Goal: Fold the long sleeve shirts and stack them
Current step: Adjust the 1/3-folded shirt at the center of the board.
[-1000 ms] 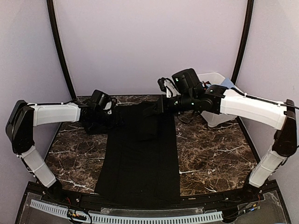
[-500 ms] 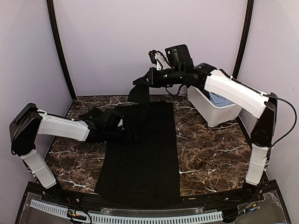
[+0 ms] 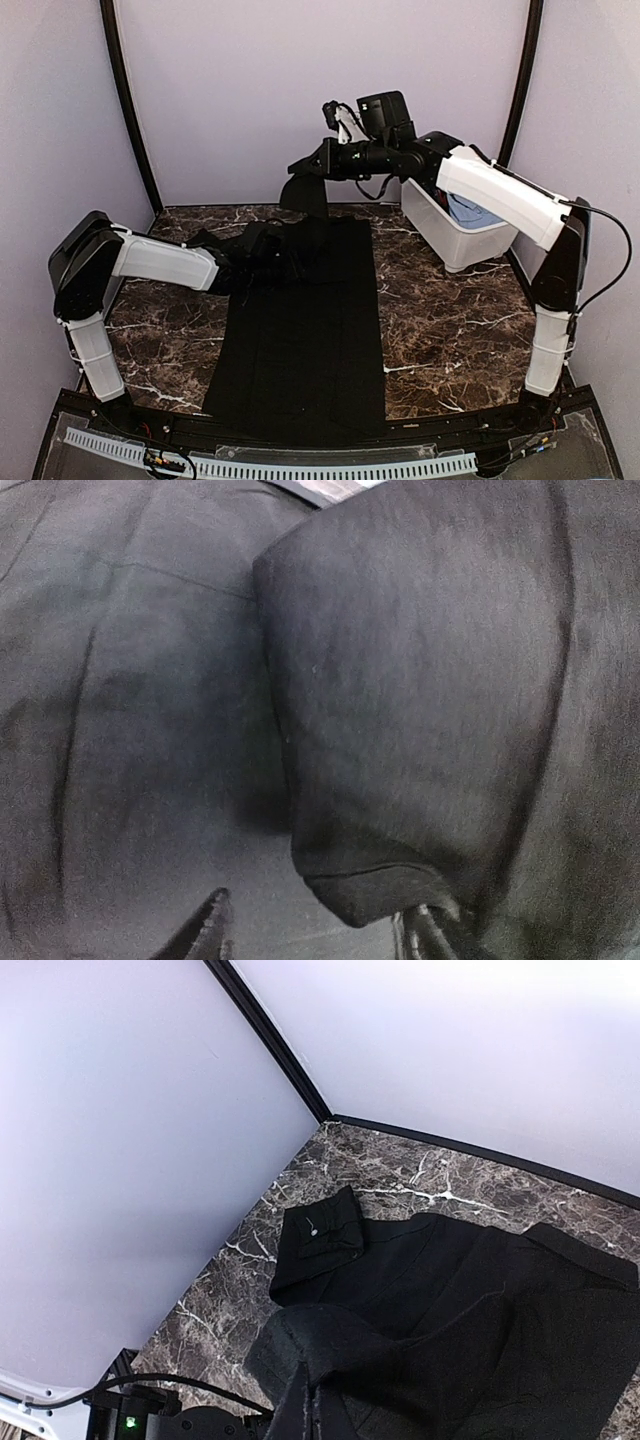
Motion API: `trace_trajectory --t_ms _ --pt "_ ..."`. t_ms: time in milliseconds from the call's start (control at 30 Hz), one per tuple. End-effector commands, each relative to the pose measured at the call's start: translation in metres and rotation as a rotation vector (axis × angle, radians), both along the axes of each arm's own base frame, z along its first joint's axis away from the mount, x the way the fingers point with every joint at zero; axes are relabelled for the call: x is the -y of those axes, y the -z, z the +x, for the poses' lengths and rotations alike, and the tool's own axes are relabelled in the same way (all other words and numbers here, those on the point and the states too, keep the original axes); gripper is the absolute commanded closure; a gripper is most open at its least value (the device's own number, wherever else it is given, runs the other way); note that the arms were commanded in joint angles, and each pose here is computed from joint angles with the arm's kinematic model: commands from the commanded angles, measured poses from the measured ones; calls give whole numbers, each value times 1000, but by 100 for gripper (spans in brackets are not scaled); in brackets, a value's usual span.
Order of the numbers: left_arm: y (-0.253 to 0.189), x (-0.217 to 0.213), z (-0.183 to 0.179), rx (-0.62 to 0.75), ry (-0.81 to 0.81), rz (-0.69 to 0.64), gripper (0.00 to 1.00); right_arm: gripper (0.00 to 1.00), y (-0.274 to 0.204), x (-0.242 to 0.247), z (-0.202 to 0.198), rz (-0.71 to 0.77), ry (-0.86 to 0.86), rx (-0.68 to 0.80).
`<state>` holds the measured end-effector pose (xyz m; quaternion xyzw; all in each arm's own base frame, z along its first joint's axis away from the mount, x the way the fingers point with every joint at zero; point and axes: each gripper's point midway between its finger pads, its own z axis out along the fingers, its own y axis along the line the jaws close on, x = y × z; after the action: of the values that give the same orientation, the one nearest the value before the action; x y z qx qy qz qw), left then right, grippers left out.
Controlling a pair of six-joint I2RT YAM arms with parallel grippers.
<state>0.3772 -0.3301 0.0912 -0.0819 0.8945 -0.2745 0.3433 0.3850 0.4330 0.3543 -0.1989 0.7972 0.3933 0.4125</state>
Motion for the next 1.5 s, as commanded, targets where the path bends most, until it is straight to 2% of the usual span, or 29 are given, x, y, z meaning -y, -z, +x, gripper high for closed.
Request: trace_trajectory --t_ms 0,233,500,933,1167,1333,1367,1467 --pt "-5 -4 9 39 -45 37 54 100 -16 2 7 27 19 40" --pt "-12 -13 15 74 -62 118 83 100 -9 20 1 -11 63 31" --pt "-18 -28 26 109 -95 191 100 100 8 49 -16 -52 110 14" --pt "-34 -47 25 170 -101 277 100 100 27 66 -27 -85 135 -7" --pt "-10 -47 11 115 -47 283 99 100 66 78 -47 -118 124 -100" --pt "19 -45 -6 21 1 271 91 100 132 86 -93 -117 65 -274" --pt "25 -46 -10 3 5 272 84 100 145 88 -103 -119 57 -304" --pt "36 -44 -19 -38 34 261 77 100 185 92 -132 -148 39 -386"
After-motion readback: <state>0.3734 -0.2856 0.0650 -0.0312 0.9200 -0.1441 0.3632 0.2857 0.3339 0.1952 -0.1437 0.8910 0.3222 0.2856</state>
